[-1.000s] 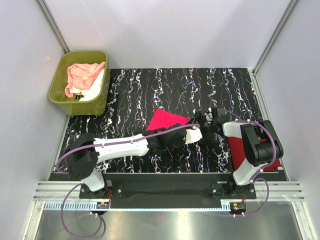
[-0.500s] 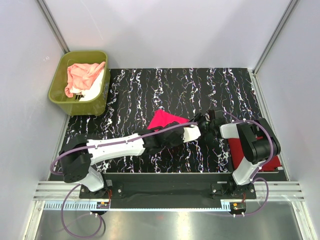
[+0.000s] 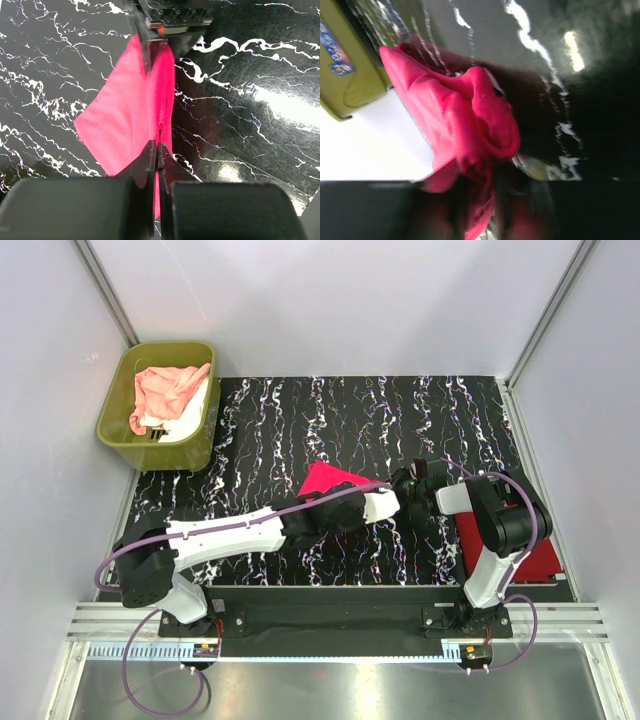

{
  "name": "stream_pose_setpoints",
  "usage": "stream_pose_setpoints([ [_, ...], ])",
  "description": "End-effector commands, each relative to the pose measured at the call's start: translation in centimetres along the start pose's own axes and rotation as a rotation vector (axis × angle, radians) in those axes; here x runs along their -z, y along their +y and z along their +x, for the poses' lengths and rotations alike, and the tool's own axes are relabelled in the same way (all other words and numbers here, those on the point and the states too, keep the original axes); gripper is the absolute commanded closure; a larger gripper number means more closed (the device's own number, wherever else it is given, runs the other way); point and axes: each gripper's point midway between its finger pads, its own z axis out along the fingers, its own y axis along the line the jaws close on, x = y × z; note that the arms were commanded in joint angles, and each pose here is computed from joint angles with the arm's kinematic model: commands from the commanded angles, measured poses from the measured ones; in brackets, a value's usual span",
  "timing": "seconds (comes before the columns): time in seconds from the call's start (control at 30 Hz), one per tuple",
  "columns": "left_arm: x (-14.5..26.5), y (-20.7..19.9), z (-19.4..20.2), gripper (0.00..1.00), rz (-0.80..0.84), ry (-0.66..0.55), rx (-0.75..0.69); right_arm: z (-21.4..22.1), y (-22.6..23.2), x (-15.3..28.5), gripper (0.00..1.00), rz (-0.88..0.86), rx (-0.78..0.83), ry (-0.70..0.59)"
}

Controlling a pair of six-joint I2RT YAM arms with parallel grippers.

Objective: Fold and stack the t-shirts
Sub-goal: Neatly place the folded tshirt to the corner

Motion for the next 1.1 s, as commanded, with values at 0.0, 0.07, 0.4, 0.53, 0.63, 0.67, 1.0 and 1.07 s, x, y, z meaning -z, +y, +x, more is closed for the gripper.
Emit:
stream_pose_setpoints([
  [0.0,1.4,0.9,-1.3,1.0,-0.021,-0.063,0.042,-1.2,-0.1,-0.4,0.79,0.031,0.042,-0.055],
  [0.07,1.7,0.6,-1.4,0.95,-0.006,-0.068,0.057,-1.2,-0.5,-0.2,0.93,0.057,0.065,-0.056],
  [0.4,8.1,2.0,-2.8,0.44,-0.006,-0.171,0.355,-4.2,0.0,6.3,1.0,0.331,0.214,-0.272],
  [0.53,11.5,2.4,-3.3,0.43,0.006,-0.236,0.486,-6.5,0.1,9.6,1.0,0.46,0.204,-0.43],
  [0.63,13.5,2.6,-2.6,0.43,0.009,-0.268,0.525,-7.5,-0.2,12.7,1.0,0.559,0.158,-0.546],
  [0.67,13.9,2.7,-2.5,0.43,0.009,-0.28,0.532,-7.2,-1.0,13.8,1.0,0.611,0.135,-0.562],
  [1.0,17.9,1.2,-2.4,0.42,0.136,-0.378,0.544,-9.8,-1.3,23.5,1.0,0.756,0.086,-0.962],
  [1.07,18.2,1.1,-1.9,0.42,0.138,-0.374,0.526,-10.4,-1.3,24.0,1.0,0.759,0.075,-0.984],
])
